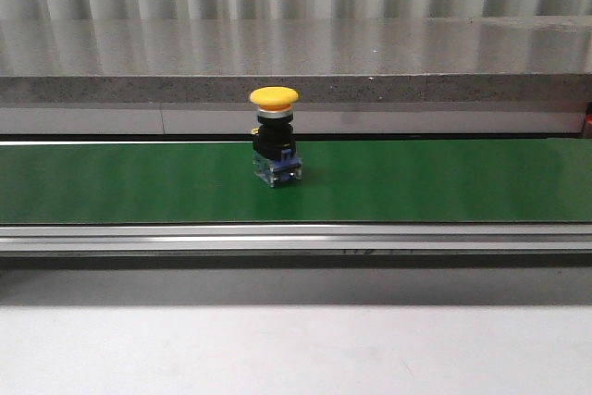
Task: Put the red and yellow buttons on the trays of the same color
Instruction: 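Grasp the red button with the right gripper and place it on the red tray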
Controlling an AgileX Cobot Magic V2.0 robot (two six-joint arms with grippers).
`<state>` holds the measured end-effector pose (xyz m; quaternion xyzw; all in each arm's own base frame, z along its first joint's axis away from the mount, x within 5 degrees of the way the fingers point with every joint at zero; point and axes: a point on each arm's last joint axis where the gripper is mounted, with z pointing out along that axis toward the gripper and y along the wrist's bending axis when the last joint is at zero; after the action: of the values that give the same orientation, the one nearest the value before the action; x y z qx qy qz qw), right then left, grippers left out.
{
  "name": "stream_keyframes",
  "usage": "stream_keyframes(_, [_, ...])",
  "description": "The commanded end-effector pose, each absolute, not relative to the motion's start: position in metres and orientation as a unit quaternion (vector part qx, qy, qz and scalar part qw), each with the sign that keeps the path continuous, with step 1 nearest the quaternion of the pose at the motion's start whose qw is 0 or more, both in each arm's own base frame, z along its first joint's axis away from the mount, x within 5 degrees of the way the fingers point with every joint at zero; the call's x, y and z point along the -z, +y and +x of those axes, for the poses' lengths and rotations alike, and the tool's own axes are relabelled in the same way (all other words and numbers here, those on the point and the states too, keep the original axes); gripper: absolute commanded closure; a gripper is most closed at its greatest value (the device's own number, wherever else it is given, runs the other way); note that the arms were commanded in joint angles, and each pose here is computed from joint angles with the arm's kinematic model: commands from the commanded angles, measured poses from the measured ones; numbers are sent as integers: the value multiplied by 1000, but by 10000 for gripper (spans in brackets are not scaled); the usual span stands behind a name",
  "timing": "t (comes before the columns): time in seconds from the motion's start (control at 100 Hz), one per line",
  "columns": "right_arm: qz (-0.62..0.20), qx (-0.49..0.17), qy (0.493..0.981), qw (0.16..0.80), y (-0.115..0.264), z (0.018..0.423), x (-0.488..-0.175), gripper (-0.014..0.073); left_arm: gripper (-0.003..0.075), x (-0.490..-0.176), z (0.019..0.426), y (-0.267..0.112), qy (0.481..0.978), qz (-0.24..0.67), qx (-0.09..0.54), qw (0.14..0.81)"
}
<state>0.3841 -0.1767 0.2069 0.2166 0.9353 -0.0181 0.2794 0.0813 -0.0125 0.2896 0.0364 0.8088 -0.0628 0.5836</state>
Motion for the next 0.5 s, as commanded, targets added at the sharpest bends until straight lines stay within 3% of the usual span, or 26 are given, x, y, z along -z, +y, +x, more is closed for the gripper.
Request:
stream_keyframes(0.0, [220, 34, 914, 338, -184, 388, -235, 459, 740, -305, 83, -14, 779, 37, 73, 622])
stream_keyframes(0.06, [220, 33, 916, 334, -184, 388, -232, 390, 740, -305, 83, -14, 779, 37, 73, 622])
stream_keyframes(0.18, [220, 32, 917, 332, -184, 388, -232, 140, 740, -305, 83, -14, 779, 37, 73, 622])
stream_keyframes(0.28, [219, 33, 916, 334, -183, 387, -235, -7, 740, -305, 83, -14, 779, 37, 73, 622])
stream_keyframes(0.49, [215, 38, 907, 359, -179, 378, -264, -31, 740, -305, 83, -14, 779, 37, 73, 622])
